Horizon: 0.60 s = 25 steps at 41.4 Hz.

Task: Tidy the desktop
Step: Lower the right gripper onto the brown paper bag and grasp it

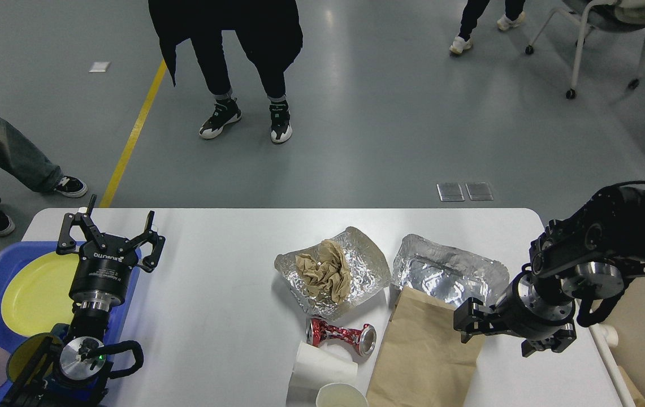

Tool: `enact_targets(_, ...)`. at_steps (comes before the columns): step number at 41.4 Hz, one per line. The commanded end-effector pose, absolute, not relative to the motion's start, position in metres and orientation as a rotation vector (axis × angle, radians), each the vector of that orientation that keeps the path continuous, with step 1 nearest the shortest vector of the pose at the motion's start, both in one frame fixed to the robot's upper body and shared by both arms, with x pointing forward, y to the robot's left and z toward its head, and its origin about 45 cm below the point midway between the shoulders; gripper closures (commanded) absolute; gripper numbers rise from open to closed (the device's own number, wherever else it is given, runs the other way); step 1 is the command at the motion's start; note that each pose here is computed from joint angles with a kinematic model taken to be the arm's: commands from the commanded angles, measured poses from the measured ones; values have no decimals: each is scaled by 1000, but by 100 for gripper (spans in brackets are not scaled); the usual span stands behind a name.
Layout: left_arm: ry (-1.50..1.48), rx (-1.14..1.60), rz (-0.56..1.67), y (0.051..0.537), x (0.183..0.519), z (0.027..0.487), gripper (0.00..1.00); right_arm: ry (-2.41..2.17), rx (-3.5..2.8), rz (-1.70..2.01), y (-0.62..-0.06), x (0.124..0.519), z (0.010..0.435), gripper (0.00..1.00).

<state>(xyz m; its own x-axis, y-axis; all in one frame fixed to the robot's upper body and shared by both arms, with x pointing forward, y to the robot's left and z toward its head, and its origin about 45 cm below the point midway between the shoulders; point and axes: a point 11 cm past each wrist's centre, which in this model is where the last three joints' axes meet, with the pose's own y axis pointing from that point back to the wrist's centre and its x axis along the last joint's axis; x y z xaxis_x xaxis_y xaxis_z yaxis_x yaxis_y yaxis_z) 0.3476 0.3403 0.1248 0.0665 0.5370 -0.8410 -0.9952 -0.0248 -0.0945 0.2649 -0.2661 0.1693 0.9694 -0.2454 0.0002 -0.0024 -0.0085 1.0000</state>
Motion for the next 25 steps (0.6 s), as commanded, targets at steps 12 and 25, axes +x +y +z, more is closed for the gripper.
enact_targets(12,704,-857,1401,340,348,125,3,-299,1630,-311,-259,256,104,1)
enact_targets(25,703,-855,1401,340,348,125,3,-390,1643,-366,-256,265,91,0)
